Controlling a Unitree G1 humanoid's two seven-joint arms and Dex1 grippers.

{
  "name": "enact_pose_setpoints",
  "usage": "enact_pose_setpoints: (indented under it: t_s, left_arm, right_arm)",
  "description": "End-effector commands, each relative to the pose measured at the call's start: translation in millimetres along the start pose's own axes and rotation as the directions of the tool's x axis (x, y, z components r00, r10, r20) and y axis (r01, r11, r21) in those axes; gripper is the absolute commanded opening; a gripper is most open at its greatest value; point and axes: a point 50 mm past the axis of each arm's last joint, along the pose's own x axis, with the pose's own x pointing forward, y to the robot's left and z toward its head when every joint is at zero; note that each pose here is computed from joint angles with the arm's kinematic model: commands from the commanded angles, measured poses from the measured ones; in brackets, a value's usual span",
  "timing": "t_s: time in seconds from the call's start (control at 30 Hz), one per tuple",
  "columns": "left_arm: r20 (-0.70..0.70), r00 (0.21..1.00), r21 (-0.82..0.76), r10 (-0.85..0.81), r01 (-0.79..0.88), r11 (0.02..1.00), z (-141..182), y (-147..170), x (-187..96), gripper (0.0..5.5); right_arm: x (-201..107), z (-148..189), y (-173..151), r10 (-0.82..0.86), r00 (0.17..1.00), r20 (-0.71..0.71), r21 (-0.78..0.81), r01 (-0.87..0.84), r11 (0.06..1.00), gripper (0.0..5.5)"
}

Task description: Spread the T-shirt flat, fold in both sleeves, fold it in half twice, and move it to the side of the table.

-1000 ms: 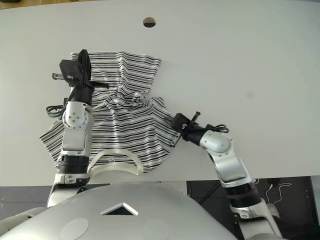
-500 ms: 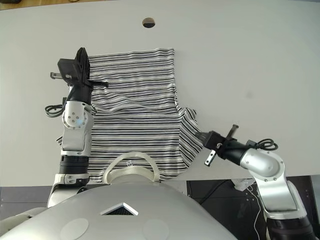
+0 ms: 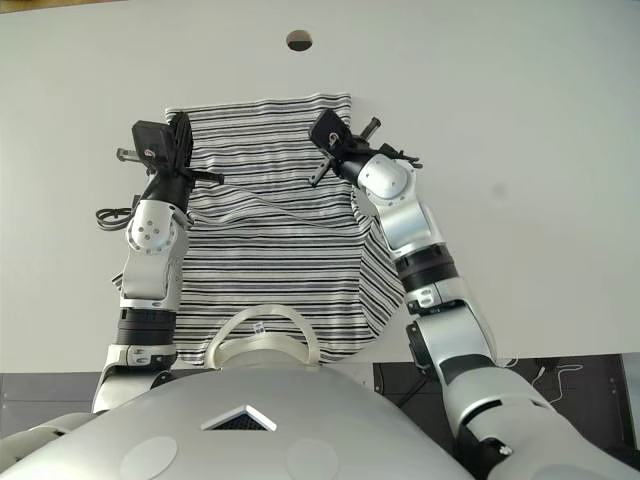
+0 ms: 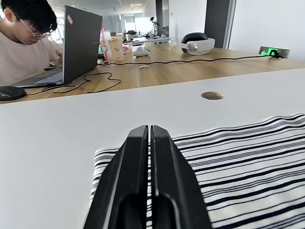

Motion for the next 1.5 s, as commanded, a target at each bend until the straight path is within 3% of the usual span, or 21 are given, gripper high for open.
enact_pose_setpoints:
  t_s: [0.03, 0.17, 0.33, 0.47, 0.53, 0.6, 0.7, 0.83, 0.93, 1.07, 1.37, 1.5]
  left_arm:
    - [0.021, 1.0, -0.021, -0.003, 0.003, 1.0, 4.2, 0.7, 0.9, 0.11]
    - [0.017, 0.999, 0.006, -0.046, 0.046, 0.999, 5.6, 1.0, 1.1, 0.11]
    - [-0.019, 0.998, -0.074, -0.056, 0.054, 0.996, 3.0, 7.0, 2.7, 0.11]
    - [-0.165, 0.982, -0.123, -0.088, 0.068, 0.99, -7.3, 4.9, 8.2, 0.11]
    - [-0.147, 0.983, -0.077, -0.113, 0.102, 0.992, -6.6, 5.4, -1.6, 0.11]
    - [-0.108, 0.983, 0.02, -0.151, 0.154, 0.988, 2.4, 14.0, -20.1, 0.11]
    - [-0.134, 0.968, 0.109, -0.211, 0.226, 0.968, 14.0, 35.7, -35.6, 0.37]
    - [-0.244, 0.943, 0.138, -0.224, 0.263, 0.955, 18.8, 71.9, -44.8, 0.94]
    - [-0.412, 0.882, 0.056, -0.227, 0.273, 0.96, 3.5, 98.9, -71.0, 1.41]
    - [-0.386, 0.854, -0.076, -0.347, 0.346, 0.935, 4.5, 95.8, -90.3, 2.06]
    - [-0.485, 0.751, -0.306, -0.448, 0.334, 0.891, -20.6, 103.7, -102.5, 2.06]
    - [-0.562, 0.685, -0.274, -0.463, 0.373, 0.886, -26.8, 103.6, -107.2, 2.06]
  right_arm:
    - [4.3, -29.6, -9.3, -0.055, 0.985, -0.162, -0.004, 0.055, 0.998, 0.1]
    - [-1.4, -48.6, -28.7, -0.184, 0.953, -0.241, -0.045, 0.178, 0.983, 0.1]
    - [-5.3, -51.1, -44.3, -0.29, 0.934, -0.207, -0.06, 0.284, 0.957, 0.1]
    - [-1.0, -12.6, -36.3, -0.306, 0.946, 0.109, -0.073, 0.315, 0.946, 0.1]
    - [-8.0, 19.1, -39.3, -0.341, 0.891, 0.301, 0.004, 0.356, 0.934, 0.1]
    - [-34.8, 52.8, -50.5, -0.409, 0.781, 0.472, 0.087, 0.421, 0.903, 0.1]
    - [-72.6, 71.7, -53.6, -0.47, 0.683, 0.559, 0.146, 0.477, 0.867, 0.1]
    - [-94.8, 64.0, -44.4, -0.497, 0.691, 0.525, 0.149, 0.5, 0.853, 0.1]
    - [-102.2, 46.5, -41.9, -0.525, 0.721, 0.452, 0.143, 0.523, 0.841, 0.1]
    - [-110.2, 35.2, -44.2, -0.57, 0.712, 0.41, 0.148, 0.565, 0.812, 0.1]
    - [-117.3, 29.5, -51.2, -0.585, 0.711, 0.389, 0.105, 0.597, 0.795, 0.1]
    - [-119.1, 32.7, -51.1, -0.579, 0.711, 0.399, 0.079, 0.602, 0.794, 0.1]
